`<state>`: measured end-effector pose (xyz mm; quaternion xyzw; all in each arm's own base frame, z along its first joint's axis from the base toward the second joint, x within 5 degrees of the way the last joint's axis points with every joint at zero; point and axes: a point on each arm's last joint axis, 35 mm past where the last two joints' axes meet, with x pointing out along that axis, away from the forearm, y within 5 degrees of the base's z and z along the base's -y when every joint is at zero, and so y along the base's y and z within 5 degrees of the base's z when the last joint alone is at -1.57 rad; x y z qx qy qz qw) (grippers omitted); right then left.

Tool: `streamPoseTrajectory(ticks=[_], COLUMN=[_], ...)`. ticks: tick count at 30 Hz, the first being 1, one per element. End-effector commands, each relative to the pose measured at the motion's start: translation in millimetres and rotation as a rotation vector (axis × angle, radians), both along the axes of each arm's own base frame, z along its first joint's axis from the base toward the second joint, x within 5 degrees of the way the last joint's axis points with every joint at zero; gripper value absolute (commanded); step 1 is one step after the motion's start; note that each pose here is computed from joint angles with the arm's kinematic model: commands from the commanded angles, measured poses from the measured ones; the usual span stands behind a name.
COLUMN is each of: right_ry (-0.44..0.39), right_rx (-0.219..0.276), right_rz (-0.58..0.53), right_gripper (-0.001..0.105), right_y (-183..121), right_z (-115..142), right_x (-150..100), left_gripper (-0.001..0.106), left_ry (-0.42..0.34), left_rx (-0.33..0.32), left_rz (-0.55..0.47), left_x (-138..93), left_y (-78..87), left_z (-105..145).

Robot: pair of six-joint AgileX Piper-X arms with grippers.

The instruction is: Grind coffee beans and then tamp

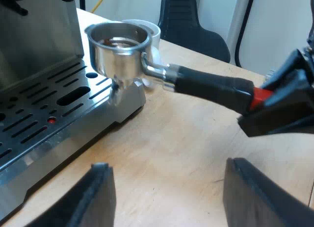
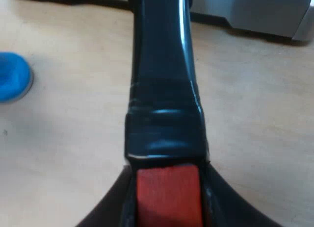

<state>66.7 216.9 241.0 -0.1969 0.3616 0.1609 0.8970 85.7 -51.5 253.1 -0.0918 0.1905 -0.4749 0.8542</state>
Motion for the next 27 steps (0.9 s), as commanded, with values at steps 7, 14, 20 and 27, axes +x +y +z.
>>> streamPoseTrajectory(ticks=[7, 14, 20, 27], right_ry=[-0.078, -0.054, -0.043, -0.062], right_rx=[-0.009, 0.001, 0.03, 0.041], right_rz=[0.037, 0.086, 0.162, 0.19], right_gripper=[0.0, 0.0, 0.0, 0.0], right_y=[-2.8, -5.0, -6.1, -12.4], right_z=[-3.8, -25.0, -45.2, -63.6], right_x=[-12.6, -14.0, -15.0, -14.2], left_gripper=[0.051, 0.051, 0.051, 0.051], left_ry=[-0.019, -0.018, -0.018, -0.018], left_rx=[-0.013, -0.014, -0.014, -0.014], left_rz=[-0.008, -0.007, -0.007, -0.007], left_x=[-1.1, -1.1, -1.1, -1.1], left_y=[-0.4, -0.4, -0.4, -0.4], left_z=[5.8, 5.8, 5.8, 5.8])
